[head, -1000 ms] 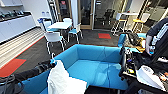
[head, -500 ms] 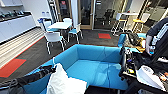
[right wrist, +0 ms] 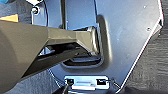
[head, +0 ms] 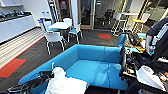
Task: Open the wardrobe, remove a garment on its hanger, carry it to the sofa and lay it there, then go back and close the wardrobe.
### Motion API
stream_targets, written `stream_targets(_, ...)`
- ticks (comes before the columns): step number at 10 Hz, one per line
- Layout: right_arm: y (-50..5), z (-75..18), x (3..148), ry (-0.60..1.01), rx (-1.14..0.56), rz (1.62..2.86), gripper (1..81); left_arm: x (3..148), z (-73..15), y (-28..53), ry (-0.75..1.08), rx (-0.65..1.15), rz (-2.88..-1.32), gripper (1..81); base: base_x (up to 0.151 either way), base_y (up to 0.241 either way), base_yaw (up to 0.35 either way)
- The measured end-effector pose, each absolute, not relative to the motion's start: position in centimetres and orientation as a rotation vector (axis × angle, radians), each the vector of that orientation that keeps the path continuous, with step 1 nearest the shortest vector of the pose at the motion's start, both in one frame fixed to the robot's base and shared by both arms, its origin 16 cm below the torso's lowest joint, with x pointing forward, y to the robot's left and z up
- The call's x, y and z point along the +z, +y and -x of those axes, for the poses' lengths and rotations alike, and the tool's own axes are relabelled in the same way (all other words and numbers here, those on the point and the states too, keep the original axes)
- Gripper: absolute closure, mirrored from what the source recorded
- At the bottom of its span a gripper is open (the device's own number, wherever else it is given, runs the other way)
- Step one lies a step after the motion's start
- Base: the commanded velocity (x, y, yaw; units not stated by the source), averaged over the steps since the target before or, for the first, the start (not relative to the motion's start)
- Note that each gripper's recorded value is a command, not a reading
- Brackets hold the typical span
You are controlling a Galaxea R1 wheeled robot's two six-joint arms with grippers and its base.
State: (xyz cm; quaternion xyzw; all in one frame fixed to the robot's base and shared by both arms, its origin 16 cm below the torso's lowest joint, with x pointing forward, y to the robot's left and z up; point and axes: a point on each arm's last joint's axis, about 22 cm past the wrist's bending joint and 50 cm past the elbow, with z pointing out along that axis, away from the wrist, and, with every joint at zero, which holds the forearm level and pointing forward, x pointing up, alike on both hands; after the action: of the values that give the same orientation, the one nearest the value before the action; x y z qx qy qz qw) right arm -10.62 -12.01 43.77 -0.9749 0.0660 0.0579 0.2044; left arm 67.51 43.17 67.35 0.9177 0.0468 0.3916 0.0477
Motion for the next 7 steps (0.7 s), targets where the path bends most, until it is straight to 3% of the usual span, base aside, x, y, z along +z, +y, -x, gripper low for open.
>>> stream_targets(2, -12.0, 10.6, 43.8, 0.184, 0.162, 2.718, 1.0, 64.5, -65.3, 41.6, 0.1, 1.14, -2.823, 81.1, 0.0, 0.0, 0.0)
stream_targets(7, -12.0, 11.0, 43.9, 0.185, 0.167, 2.718, 1.0, 63.3, -62.2, 47.8, 0.157, 1.134, -2.939, 81.1, 0.0, 0.0, 0.0)
